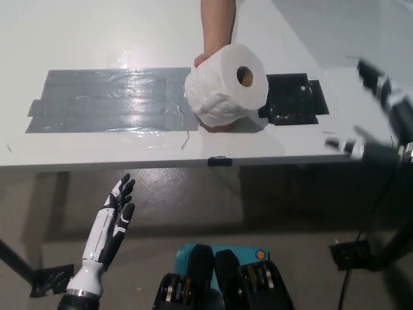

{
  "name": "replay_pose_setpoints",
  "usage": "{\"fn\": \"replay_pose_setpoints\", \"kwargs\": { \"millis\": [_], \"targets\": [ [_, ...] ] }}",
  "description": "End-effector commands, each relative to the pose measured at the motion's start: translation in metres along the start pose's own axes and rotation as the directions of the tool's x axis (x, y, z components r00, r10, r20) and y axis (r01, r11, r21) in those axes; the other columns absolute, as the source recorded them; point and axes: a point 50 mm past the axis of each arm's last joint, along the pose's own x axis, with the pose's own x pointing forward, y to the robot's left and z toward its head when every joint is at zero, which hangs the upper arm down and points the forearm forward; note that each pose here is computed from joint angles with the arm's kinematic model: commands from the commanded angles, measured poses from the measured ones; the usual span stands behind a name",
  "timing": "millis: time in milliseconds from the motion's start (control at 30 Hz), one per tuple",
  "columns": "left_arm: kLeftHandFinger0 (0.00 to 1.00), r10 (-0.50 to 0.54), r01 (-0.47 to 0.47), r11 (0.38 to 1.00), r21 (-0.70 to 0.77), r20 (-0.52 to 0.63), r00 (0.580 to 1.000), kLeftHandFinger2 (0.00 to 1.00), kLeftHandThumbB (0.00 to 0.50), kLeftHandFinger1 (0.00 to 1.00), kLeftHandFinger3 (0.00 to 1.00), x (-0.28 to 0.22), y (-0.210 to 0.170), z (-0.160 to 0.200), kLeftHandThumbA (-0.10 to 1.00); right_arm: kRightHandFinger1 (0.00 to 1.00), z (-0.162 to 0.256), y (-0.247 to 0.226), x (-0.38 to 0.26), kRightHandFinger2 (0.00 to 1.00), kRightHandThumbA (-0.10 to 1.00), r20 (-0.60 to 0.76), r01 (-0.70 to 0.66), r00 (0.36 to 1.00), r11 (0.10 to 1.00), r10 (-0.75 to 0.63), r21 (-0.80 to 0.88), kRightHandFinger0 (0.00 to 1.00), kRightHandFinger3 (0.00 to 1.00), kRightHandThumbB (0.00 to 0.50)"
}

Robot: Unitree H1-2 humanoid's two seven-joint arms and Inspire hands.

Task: A person hands over a roll of toilet paper to the robot , and the robot inserts its right thumb into the hole in the centre to grab the roll, and then places it on the balck area on the desk.

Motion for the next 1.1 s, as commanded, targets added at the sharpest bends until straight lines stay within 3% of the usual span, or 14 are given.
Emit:
{"fn": "replay_pose_setpoints", "kwargs": {
  "millis": [0, 167, 267, 367, 567, 867, 967, 1067],
  "targets": [
    [1.00, 0.018, -0.020, 0.999, 0.030, 0.050, 0.999, 1.00, 0.159, 1.00, 1.00, 0.003, 0.009, 0.007, 0.95, 1.00, 0.057, -0.034, 0.077, 1.00, 1.00, -0.071, -0.216, 0.974, 0.976, 0.214, -0.023, 1.00, 1.00, 0.293],
    [1.00, 0.021, -0.022, 0.999, 0.030, 0.049, 0.999, 1.00, 0.161, 1.00, 1.00, 0.002, 0.009, 0.010, 0.96, 1.00, 0.079, -0.042, 0.142, 1.00, 1.00, -0.201, -0.302, 0.941, 0.944, 0.273, -0.133, 1.00, 1.00, 0.362],
    [1.00, 0.017, -0.019, 0.999, 0.032, 0.059, 0.998, 1.00, 0.167, 1.00, 1.00, 0.001, 0.008, 0.010, 0.96, 1.00, 0.083, -0.039, 0.174, 1.00, 1.00, -0.232, -0.352, 0.919, 0.929, 0.319, -0.117, 1.00, 1.00, 0.295],
    [1.00, 0.017, -0.019, 1.000, 0.022, 0.051, 0.999, 1.00, 0.176, 1.00, 1.00, 0.000, 0.009, 0.010, 0.96, 1.00, 0.088, -0.030, 0.203, 1.00, 0.94, -0.267, -0.367, 0.906, 0.924, 0.329, -0.106, 1.00, 1.00, 0.278],
    [1.00, 0.020, -0.022, 0.999, 0.035, 0.058, 0.998, 1.00, 0.165, 1.00, 1.00, 0.001, 0.007, 0.013, 0.96, 1.00, 0.099, -0.009, 0.245, 1.00, 0.98, -0.325, -0.425, 0.877, 0.888, 0.355, -0.174, 1.00, 1.00, 0.331],
    [1.00, 0.015, -0.016, 1.000, 0.026, 0.067, 0.998, 1.00, 0.157, 1.00, 1.00, 0.002, 0.006, 0.016, 0.92, 1.00, 0.095, 0.013, 0.265, 1.00, 0.93, -0.361, -0.440, 0.870, 0.858, 0.335, -0.265, 1.00, 1.00, 0.303],
    [1.00, 0.018, -0.020, 0.999, 0.027, 0.072, 0.997, 1.00, 0.162, 1.00, 1.00, 0.002, 0.006, 0.016, 0.92, 1.00, 0.090, 0.019, 0.266, 1.00, 0.98, -0.406, -0.432, 0.860, 0.866, 0.310, -0.251, 1.00, 1.00, 0.335],
    [1.00, 0.012, -0.014, 0.999, 0.031, 0.069, 0.998, 1.00, 0.166, 1.00, 1.00, 0.001, 0.005, 0.014, 0.92, 1.00, 0.084, 0.024, 0.265, 1.00, 1.00, -0.426, -0.438, 0.849, 0.866, 0.311, -0.241, 1.00, 1.00, 0.333]
  ]
}}
